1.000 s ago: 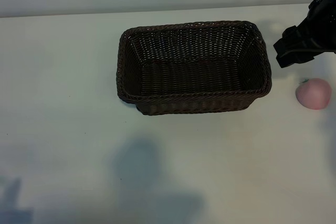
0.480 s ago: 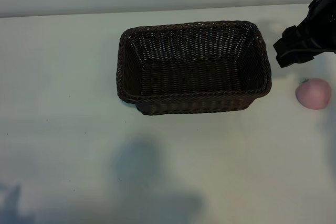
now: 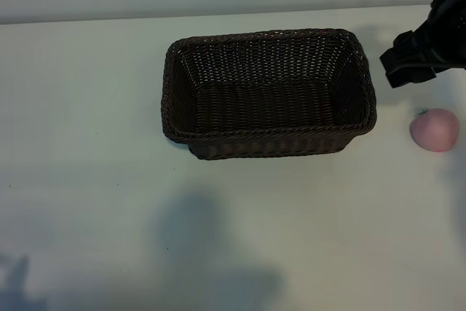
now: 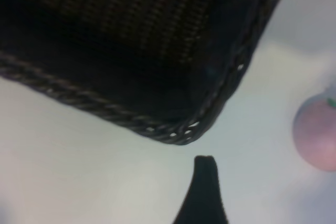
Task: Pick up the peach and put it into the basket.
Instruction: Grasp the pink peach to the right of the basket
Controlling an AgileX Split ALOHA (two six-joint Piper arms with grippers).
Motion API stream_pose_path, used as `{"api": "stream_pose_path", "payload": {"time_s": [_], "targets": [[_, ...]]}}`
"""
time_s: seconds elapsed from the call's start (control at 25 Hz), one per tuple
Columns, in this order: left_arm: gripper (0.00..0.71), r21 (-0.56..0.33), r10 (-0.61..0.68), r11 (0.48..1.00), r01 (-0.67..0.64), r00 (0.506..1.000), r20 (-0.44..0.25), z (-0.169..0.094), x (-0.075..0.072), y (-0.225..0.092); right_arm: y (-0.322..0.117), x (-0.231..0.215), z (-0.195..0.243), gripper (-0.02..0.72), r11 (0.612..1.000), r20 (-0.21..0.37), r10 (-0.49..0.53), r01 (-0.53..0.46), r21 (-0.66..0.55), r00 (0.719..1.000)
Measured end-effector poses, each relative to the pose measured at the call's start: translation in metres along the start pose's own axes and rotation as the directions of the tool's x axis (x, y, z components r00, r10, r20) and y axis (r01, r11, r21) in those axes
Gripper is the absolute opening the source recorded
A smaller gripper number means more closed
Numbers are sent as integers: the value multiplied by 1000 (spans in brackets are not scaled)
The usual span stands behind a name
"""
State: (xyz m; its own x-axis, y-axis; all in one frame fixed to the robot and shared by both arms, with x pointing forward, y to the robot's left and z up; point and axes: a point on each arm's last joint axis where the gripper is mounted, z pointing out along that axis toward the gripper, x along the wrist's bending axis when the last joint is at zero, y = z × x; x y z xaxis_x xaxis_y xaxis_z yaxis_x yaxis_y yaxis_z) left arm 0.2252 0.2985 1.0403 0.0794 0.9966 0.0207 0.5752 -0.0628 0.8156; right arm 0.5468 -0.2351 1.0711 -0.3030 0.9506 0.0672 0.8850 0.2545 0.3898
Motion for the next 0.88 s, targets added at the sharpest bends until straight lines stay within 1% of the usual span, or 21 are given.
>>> {"api": "stream_pose_path", "payload": {"time_s": [0.04,0.16,0.24,0.36,0.56,0.72,0.88], "targets": [[592,0,0,1000,0,1000,0,0,0,0,1,-1,0,593,1000,15,11,-11,-7,1000],[592,0,-1,1000,1,1000,0,0,0,0,2,-8,0,593,999,84,43,-41,-29,995],[592,0,-1,1000,1,1000,0,0,0,0,4,-11,0,593,997,117,63,-58,-49,991],[592,0,-1,1000,1,1000,0,0,0,0,7,-17,8,593,995,138,94,-87,-57,986],[592,0,-3,1000,3,1000,0,0,0,0,7,-37,39,593,987,158,158,-160,2,975],[592,0,-3,1000,3,1000,0,0,0,0,6,-60,62,593,975,180,212,-220,22,960],[592,0,-3,1000,3,1000,0,0,0,0,1,-76,90,593,962,195,243,-261,76,950]]}}
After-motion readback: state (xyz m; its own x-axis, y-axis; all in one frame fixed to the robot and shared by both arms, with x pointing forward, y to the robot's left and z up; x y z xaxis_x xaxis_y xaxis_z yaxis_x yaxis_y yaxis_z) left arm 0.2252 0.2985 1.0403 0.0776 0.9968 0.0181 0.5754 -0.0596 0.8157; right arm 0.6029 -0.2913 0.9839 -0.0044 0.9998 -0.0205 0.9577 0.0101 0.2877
